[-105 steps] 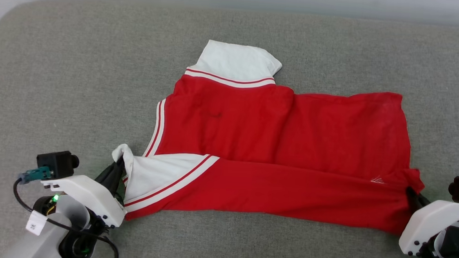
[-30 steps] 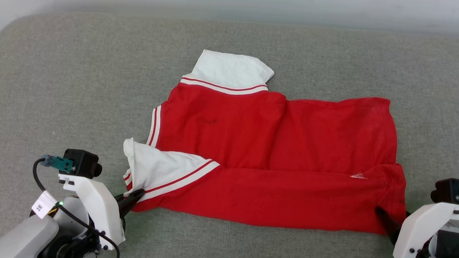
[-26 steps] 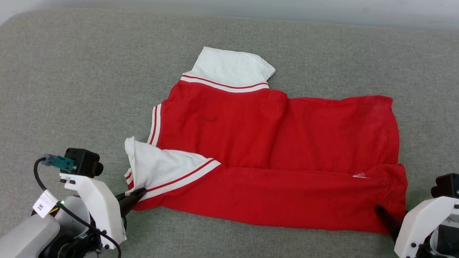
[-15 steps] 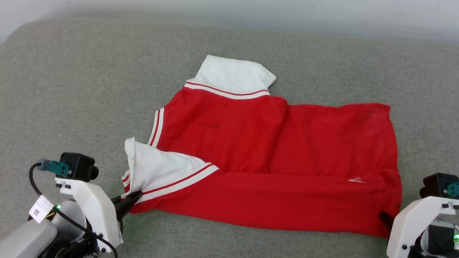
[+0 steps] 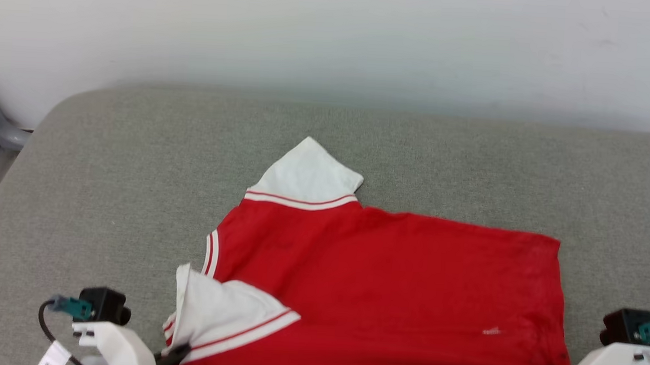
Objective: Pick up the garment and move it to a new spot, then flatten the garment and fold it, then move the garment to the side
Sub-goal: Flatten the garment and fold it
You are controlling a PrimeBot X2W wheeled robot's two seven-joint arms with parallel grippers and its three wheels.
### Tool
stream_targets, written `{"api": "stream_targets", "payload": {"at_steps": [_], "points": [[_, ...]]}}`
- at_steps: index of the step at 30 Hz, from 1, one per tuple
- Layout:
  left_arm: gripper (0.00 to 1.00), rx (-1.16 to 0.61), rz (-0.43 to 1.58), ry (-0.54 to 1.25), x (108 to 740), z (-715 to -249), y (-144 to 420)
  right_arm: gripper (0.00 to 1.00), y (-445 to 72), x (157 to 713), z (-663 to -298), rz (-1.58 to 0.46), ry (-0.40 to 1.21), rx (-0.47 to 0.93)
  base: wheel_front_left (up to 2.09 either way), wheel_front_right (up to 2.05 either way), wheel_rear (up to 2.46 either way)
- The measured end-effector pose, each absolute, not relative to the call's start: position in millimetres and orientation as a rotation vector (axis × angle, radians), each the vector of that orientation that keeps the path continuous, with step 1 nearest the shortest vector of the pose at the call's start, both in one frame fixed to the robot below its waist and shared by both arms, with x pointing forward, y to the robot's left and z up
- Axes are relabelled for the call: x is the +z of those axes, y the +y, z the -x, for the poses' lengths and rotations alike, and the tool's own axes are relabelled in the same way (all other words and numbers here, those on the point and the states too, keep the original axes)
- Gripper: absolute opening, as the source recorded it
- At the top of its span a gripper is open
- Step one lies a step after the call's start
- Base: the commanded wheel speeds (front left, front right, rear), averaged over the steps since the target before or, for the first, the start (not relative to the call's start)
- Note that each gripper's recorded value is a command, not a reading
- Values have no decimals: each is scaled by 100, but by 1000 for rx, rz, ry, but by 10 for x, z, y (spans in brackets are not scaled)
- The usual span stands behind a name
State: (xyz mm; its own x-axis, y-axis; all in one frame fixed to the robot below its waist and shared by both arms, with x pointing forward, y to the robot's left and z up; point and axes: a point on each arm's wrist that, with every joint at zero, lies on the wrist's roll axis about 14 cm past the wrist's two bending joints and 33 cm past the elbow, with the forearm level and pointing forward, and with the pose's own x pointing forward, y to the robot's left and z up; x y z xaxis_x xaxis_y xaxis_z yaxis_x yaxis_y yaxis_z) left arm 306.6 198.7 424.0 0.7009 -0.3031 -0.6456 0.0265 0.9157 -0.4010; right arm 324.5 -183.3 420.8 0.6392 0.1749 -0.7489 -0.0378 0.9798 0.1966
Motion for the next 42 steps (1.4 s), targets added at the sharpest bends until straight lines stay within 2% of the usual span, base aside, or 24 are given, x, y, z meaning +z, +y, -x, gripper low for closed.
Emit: {"api": "stream_targets", "payload": {"at_steps": [6,7,8,9,10,11,15,18,24,29,36,42], "points": [[0,-149,423,832,4089,-2785,2011,0,-1858,4068,-2949,-197,934,107,0,0,0],[0,-148,429,833,4072,-2780,2002,23,-1849,4029,-2914,-208,945,107,0,0,0],[4,-147,433,832,4052,-2780,1988,67,-1839,3989,-2887,-222,955,106,0,0,0],[40,-147,440,834,4028,-2779,1964,100,-1836,3949,-2860,-235,964,103,0,0,0],[67,-150,450,837,4007,-2778,1934,100,-1835,3919,-2844,-241,967,99,0,0,0],[100,-152,456,840,3990,-2781,1909,100,-1830,3905,-2841,-246,963,98,0,0,0],[100,-156,430,792,4025,-2932,1908,100,-1820,3993,-2963,-261,845,91,0,0,0],[100,-154,402,709,4139,-3113,1934,100,-1851,4197,-3146,-253,679,75,0,0,0],[100,-142,339,451,4574,-3567,1994,100,-1915,4736,-3495,-215,329,51,0,0,0],[100,-173,298,225,4978,-3886,1911,100,-1875,5058,-3688,-179,136,62,0,0,0],[100,-201,243,50,5265,-4263,1812,100,-1894,5326,-3937,-143,-3,55,0,0,0],[100,-238,222,1,5314,-4689,1758,100,-1920,5340,-4161,-129,-22,46,0,0,0]]}}
